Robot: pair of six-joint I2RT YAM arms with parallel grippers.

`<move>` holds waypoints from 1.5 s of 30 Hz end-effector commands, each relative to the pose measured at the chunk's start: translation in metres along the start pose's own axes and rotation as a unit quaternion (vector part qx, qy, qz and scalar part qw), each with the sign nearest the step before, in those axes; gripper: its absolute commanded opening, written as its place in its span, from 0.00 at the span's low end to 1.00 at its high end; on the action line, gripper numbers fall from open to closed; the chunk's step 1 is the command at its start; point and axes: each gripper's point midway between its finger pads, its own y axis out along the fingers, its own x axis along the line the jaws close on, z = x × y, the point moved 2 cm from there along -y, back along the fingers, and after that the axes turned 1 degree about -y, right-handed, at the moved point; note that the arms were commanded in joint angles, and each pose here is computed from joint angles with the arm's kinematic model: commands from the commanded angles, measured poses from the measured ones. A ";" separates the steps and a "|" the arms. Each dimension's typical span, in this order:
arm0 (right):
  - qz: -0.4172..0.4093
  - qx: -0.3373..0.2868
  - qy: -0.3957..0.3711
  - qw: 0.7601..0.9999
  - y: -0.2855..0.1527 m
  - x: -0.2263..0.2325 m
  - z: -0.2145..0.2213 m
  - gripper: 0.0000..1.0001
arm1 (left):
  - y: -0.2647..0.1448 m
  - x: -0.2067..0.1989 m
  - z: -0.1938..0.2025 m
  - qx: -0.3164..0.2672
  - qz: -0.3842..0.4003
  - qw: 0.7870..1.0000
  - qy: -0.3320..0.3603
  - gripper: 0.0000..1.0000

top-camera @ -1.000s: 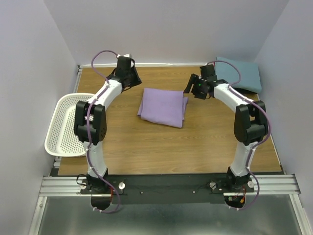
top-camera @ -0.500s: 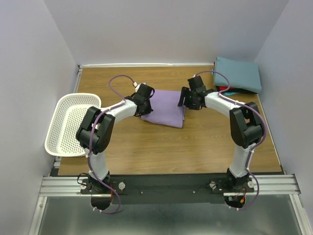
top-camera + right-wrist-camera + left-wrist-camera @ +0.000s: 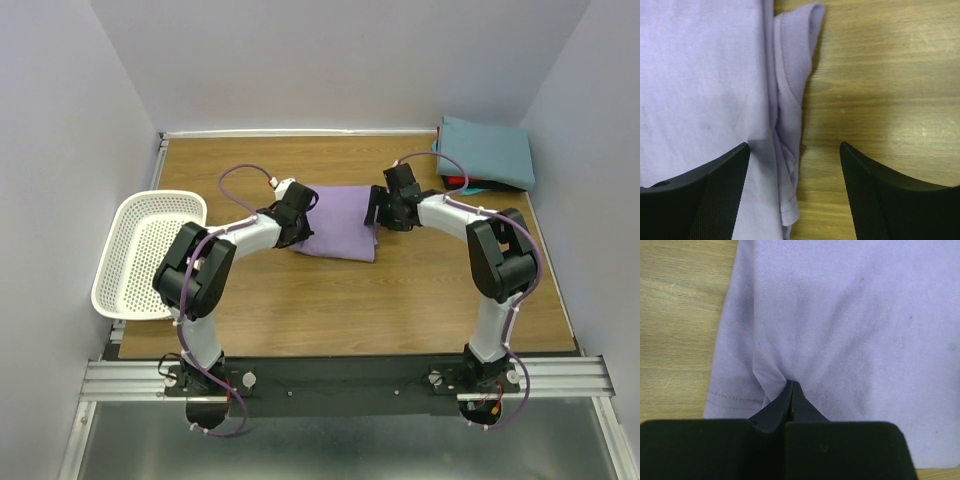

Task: Fold and stack the t-shirts
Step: Neatly place the folded tshirt to the corner

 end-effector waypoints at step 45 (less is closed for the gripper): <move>0.192 -0.137 -0.290 0.928 -0.017 -0.009 -0.143 0.00 | -0.122 0.005 -0.114 -0.095 0.037 0.992 0.076 0.00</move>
